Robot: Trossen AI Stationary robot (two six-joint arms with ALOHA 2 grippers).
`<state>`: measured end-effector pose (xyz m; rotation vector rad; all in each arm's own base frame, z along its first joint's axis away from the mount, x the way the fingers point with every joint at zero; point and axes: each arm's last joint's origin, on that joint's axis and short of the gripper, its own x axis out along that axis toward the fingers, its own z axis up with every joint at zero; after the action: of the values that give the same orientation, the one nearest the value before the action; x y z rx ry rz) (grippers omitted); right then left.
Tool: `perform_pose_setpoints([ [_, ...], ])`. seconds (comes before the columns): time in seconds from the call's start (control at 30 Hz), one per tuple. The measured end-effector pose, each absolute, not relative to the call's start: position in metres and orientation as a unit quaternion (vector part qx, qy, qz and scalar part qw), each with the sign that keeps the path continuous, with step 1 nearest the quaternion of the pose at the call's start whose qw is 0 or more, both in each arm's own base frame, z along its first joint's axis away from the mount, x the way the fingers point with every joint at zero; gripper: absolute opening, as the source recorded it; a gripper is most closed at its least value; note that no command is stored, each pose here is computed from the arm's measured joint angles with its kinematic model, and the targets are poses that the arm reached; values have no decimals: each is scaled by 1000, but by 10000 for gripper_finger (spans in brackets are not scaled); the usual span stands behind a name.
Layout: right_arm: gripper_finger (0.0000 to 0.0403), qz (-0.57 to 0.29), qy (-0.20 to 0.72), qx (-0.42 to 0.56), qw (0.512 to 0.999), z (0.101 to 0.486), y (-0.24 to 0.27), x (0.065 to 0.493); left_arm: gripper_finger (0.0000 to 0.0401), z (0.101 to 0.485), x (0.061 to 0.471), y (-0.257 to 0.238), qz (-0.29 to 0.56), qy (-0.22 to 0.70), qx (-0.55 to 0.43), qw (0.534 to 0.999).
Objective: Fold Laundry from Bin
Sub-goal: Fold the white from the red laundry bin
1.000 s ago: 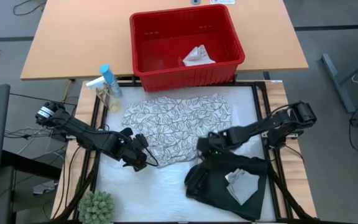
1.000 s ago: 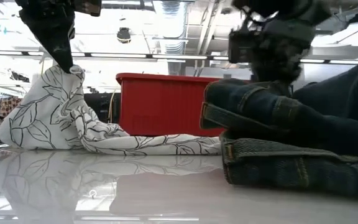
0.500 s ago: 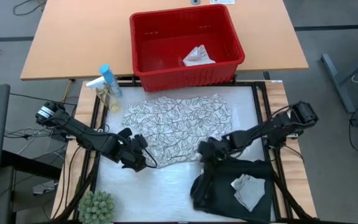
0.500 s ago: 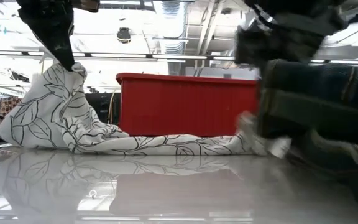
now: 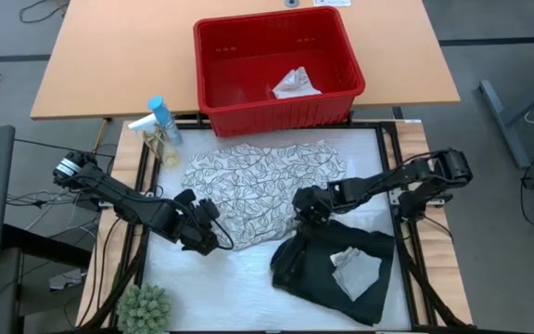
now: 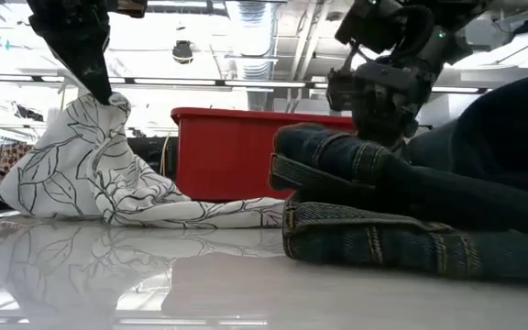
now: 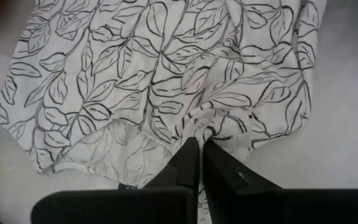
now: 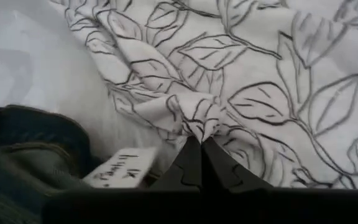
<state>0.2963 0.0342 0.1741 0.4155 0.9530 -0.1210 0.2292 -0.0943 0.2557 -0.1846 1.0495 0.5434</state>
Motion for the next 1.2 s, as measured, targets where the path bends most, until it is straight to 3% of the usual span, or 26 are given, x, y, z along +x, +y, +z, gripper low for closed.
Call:
perform_pose_setpoints([
  [0.17,19,32,509,175,842,164,73,278,0,256,229,-96,255,494,-89,827],
  [0.3,19,43,557,165,813,155,83,265,0,256,228,-97,256,490,-84,829],
  [0.63,19,2,412,201,889,205,37,294,0,256,228,-96,256,492,-79,828],
  [0.8,19,-49,440,209,872,199,23,289,0,256,228,-96,255,493,-80,828],
  [0.93,19,45,457,191,867,198,39,286,0,256,227,-97,254,494,-79,828],
  [1.03,19,90,506,182,838,189,55,274,0,256,227,-98,253,492,-81,829],
  [1.13,19,90,562,180,802,182,61,262,0,256,226,-100,252,492,-80,829],
  [1.2,19,72,547,176,815,187,56,264,0,256,226,-101,251,491,-79,830],
])
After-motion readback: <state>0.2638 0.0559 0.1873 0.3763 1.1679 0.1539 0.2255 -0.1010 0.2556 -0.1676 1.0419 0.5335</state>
